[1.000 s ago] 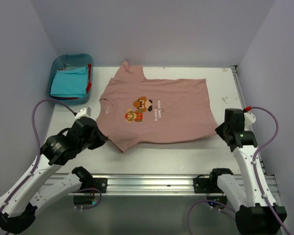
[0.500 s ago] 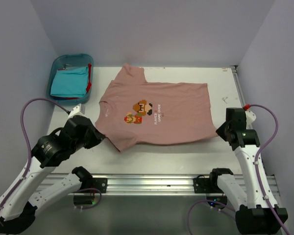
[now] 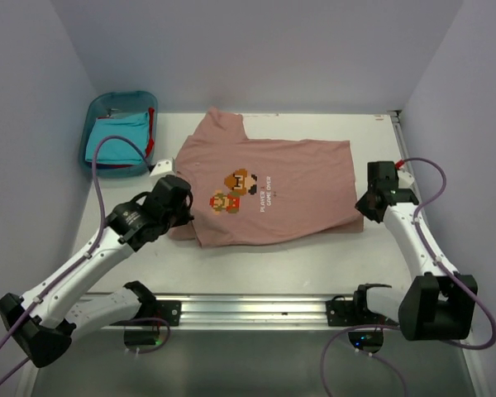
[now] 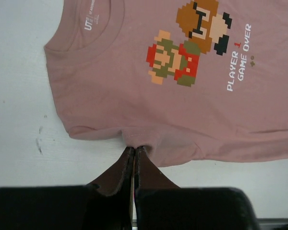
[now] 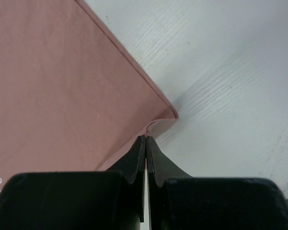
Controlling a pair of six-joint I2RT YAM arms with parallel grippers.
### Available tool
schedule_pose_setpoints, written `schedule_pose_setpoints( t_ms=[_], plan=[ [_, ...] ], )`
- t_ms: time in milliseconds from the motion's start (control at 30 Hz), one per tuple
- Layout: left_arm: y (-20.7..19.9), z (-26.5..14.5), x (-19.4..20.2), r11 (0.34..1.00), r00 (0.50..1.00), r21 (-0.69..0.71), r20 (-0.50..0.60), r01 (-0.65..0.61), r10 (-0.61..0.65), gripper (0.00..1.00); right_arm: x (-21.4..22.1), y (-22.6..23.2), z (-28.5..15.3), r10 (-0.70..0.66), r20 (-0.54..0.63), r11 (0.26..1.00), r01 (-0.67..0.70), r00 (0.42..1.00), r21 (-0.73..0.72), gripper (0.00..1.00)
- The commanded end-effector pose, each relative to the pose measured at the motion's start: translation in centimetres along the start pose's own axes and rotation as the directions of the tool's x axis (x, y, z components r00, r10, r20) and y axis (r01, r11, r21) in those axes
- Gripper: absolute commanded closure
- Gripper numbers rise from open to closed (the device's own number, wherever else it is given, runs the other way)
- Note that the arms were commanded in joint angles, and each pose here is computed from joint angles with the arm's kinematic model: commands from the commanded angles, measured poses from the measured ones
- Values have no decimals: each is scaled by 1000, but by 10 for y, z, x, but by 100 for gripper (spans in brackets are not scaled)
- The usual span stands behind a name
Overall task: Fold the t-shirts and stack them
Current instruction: Fold the flattened tshirt in 1/3 of the way
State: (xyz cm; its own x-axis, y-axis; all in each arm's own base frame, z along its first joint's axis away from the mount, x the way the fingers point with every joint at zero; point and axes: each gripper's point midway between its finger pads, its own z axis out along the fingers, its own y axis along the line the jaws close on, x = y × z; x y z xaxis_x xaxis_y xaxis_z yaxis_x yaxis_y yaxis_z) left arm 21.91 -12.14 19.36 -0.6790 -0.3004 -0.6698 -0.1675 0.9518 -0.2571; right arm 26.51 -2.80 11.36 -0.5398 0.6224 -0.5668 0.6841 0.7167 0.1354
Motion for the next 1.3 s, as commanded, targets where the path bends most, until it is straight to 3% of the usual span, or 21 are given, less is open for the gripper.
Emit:
schedule_pose_setpoints(
  t_ms=[0, 367, 633, 1267],
  plan=[
    [-16, 7, -47, 999, 984, 0, 174, -37, 37, 100, -34, 24, 11, 15, 90, 1000, -13, 996, -28, 100],
    [10, 62, -66, 996, 983, -90, 181, -23, 39, 100, -39, 39, 57, -15, 69, 999, 12, 998, 42, 100],
    [7, 91, -65, 991, 986, -119, 144, -64, 81, 100, -45, 51, 72, -23, 55, 998, 20, 998, 53, 100],
    [24, 117, -82, 978, 983, -205, 165, -47, 82, 100, -49, 48, 85, -25, 69, 994, 17, 997, 111, 100]
  ],
)
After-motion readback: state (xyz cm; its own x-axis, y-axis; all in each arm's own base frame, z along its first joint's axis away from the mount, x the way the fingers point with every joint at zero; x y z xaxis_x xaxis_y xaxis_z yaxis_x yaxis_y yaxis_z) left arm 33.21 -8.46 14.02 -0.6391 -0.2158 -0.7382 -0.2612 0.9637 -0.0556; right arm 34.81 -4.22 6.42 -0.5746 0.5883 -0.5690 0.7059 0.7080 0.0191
